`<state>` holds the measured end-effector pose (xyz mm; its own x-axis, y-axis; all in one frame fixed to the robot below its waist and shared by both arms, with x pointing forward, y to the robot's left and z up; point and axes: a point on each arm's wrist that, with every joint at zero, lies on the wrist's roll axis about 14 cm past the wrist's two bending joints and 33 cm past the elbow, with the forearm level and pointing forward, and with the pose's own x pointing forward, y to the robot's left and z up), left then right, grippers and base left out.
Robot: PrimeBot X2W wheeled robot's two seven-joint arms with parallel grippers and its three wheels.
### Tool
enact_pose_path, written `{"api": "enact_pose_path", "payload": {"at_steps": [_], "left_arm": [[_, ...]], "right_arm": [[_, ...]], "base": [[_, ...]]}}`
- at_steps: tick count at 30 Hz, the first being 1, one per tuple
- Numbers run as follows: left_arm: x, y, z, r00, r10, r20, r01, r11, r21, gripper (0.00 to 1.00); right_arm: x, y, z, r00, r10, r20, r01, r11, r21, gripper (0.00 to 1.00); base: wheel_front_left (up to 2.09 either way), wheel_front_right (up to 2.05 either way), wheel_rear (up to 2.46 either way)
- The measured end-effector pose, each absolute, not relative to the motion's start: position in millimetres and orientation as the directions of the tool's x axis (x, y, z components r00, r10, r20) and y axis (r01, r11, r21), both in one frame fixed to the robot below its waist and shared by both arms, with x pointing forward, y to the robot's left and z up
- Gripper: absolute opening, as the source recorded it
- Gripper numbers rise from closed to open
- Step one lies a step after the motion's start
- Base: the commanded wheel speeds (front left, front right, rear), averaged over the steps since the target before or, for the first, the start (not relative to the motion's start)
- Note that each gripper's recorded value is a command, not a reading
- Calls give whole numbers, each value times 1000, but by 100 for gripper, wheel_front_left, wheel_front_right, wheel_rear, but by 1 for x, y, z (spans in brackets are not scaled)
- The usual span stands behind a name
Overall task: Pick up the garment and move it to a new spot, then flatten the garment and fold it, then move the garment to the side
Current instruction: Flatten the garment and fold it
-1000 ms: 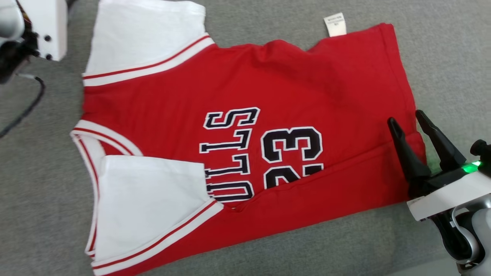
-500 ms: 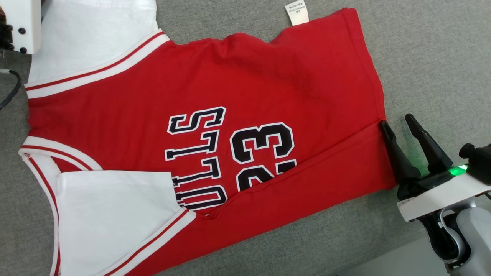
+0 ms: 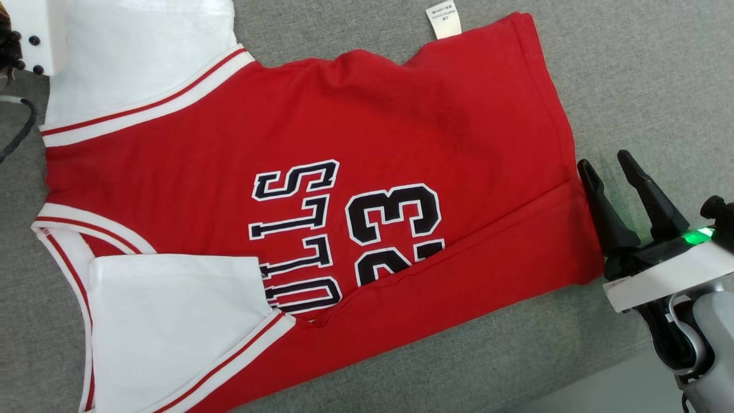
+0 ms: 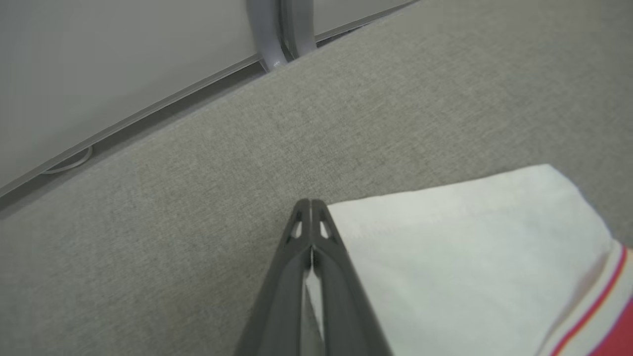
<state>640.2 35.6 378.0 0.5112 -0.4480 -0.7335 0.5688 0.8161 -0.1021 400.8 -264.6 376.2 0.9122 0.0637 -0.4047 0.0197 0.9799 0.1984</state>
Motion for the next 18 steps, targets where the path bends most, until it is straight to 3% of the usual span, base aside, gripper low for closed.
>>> {"api": "enact_pose_path", "payload": {"at_steps": [9, 11, 12, 18], "left_arm": [[640, 51, 391, 551, -440, -708, 530, 841, -110, 0], [637, 52, 383, 537, -428, -727, 525, 844, -109, 91], [636, 52, 380, 532, -427, -731, 524, 844, -112, 100], [634, 45, 368, 510, -431, -744, 532, 838, -121, 100]], "right_arm": [[413, -258, 382, 920, 99, -380, -19, 978, 207, 100], [413, -256, 380, 917, 104, -385, -23, 977, 211, 100], [412, -255, 380, 916, 106, -387, -24, 977, 212, 100], [409, -263, 379, 914, 86, -397, -4, 979, 203, 100]], "base": [[0, 0, 0], [0, 0, 0], [0, 0, 0], [0, 0, 0]]}}
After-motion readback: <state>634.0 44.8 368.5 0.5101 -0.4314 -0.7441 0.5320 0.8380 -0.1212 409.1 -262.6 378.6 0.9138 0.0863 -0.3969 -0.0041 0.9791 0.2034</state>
